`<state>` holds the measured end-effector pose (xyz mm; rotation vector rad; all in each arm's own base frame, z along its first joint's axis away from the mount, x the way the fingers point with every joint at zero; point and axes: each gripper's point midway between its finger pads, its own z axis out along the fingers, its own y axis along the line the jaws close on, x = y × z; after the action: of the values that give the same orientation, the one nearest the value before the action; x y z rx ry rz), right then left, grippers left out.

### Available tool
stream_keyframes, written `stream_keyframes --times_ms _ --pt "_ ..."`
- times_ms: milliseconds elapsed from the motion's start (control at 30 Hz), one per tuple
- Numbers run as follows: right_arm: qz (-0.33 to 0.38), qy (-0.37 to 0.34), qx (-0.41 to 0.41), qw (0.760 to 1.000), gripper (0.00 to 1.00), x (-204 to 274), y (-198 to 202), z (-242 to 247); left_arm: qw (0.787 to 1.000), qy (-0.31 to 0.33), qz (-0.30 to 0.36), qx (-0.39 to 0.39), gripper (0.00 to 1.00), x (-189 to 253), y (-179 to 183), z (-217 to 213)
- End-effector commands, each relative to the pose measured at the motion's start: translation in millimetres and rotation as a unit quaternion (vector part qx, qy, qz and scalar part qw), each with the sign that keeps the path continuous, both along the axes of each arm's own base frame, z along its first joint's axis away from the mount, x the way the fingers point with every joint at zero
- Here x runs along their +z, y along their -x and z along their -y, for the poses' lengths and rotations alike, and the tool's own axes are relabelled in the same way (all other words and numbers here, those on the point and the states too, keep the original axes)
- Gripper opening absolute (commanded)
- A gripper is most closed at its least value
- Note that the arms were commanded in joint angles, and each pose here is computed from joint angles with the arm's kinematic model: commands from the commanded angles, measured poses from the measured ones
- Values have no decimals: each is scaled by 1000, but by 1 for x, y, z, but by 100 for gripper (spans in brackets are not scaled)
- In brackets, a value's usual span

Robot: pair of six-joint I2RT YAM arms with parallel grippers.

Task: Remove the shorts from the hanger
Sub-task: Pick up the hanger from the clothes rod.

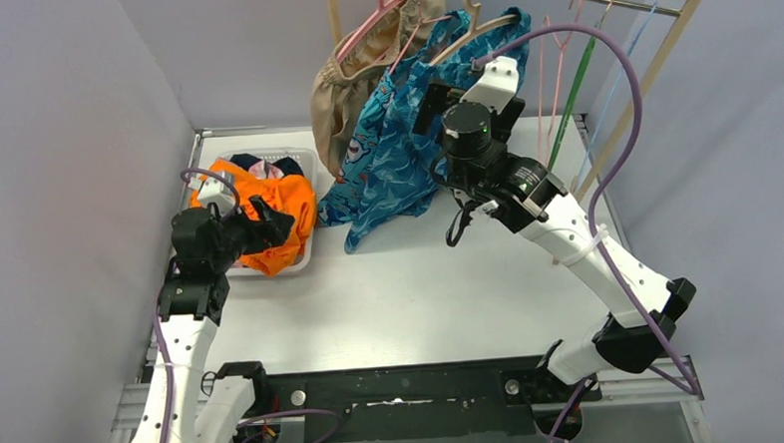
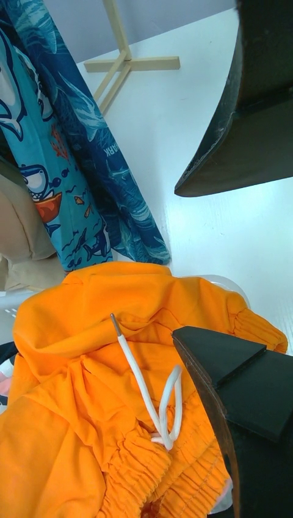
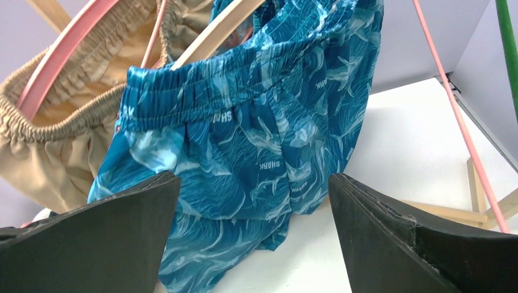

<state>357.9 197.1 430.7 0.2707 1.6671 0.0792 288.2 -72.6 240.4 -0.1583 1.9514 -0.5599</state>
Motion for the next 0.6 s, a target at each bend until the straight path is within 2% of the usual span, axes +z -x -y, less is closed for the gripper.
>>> stream_keyframes --times_ms 0,200,333,567 --pt "49 -51 -3 997 96 38 -4 16 1000 12 29 -3 78 14 -1 3" --pt "75 -105 -2 992 95 47 -13 27 999 31 24 -7 78 10 0 8" --pt "101 -145 31 984 95 64 -19 20 999 42 25 -16 78 13 0 12" --pt "111 -167 68 977 95 77 -32 -3 999 43 23 -13 79 11 0 12"
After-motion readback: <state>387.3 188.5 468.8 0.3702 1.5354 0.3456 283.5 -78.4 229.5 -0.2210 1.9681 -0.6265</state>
